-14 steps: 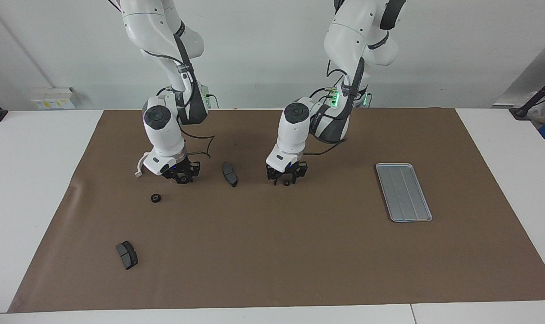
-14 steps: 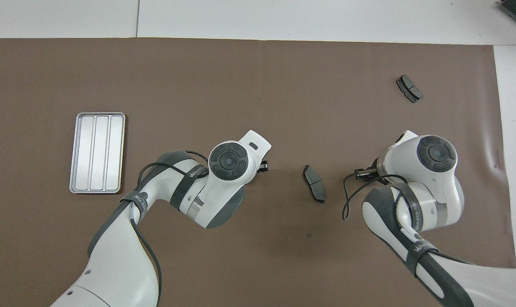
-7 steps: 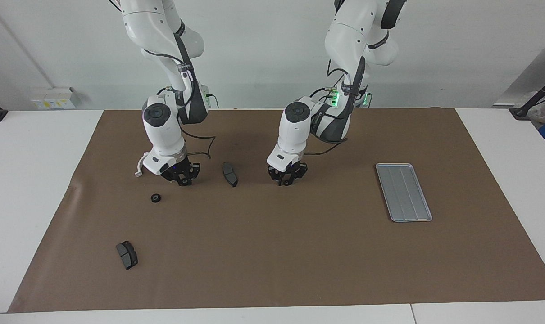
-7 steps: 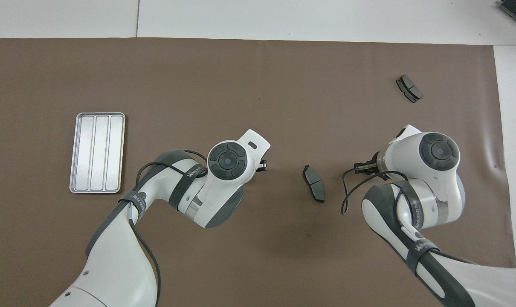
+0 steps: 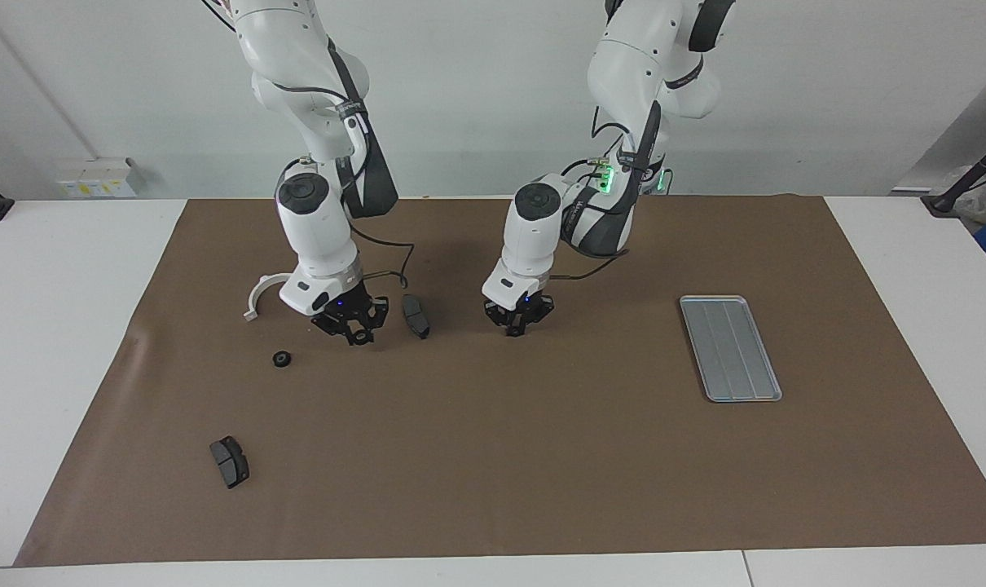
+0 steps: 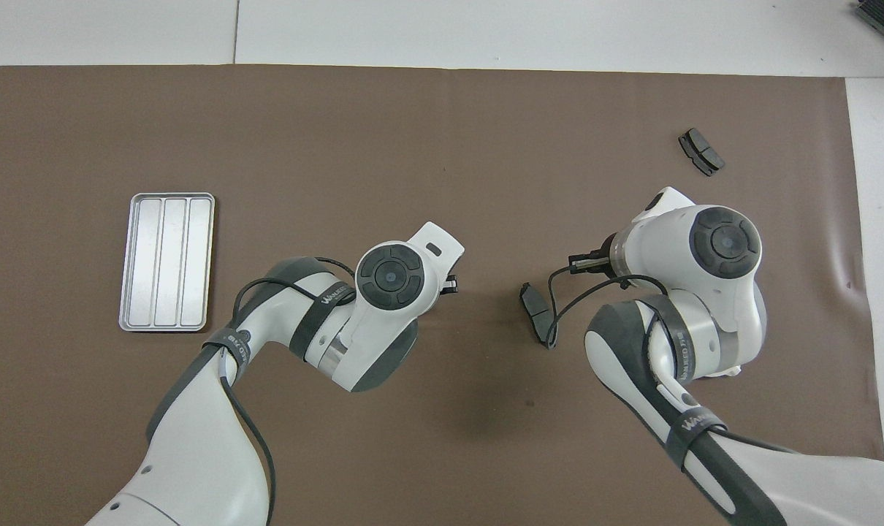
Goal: Pick bearing gear from pile to tray
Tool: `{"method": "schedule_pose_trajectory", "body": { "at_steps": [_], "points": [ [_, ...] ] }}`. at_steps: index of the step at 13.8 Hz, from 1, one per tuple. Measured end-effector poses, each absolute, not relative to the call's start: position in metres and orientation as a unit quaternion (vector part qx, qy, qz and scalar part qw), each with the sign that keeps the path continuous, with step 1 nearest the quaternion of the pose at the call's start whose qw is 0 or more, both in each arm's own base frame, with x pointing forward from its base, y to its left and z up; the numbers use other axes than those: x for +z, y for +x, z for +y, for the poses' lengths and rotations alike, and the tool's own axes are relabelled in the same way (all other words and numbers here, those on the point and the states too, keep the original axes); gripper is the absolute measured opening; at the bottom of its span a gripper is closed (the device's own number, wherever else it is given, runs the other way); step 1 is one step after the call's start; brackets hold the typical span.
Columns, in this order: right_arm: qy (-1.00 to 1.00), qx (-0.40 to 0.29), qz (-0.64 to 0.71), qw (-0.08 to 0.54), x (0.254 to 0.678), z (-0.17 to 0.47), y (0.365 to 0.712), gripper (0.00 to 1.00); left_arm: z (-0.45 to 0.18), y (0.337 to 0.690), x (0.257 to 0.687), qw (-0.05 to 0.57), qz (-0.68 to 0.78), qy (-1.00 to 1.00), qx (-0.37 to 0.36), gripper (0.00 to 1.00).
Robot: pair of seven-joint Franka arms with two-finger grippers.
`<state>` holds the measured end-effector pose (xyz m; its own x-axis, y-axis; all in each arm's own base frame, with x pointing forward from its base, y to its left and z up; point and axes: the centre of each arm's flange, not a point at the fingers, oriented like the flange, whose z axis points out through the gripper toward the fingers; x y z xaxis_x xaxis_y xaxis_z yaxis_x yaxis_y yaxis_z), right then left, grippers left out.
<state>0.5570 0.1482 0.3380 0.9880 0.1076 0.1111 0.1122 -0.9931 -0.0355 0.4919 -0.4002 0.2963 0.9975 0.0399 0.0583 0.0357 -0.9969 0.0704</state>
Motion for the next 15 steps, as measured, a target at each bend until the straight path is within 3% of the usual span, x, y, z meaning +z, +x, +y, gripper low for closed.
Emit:
{"method": "schedule_pose_trajectory", "body": {
  "at_steps": [3, 6, 10, 15],
  "points": [
    [-0.997, -0.054, -0.043, 0.026, 0.337, 0.184, 0.552, 0.34, -0.397, 0.495, 0.297, 0.034, 0.023, 0.999, 0.030, 0.25],
    [-0.997, -0.058, -0.037, 0.032, 0.340, 0.213, 0.552, 0.34, -0.346, 0.541, 0.311, 0.023, 0.053, 0.998, 0.029, 0.25],
    [-0.997, -0.058, -0.013, 0.039, 0.339, 0.245, 0.548, 0.34, -0.182, 0.630, 0.333, 0.008, 0.075, 0.997, 0.023, 0.25],
    [-0.997, -0.056, 0.022, 0.057, 0.333, 0.356, 0.536, 0.34, -0.007, 0.654, 0.328, 0.000, 0.044, 0.999, 0.008, 0.25]
  ]
}}
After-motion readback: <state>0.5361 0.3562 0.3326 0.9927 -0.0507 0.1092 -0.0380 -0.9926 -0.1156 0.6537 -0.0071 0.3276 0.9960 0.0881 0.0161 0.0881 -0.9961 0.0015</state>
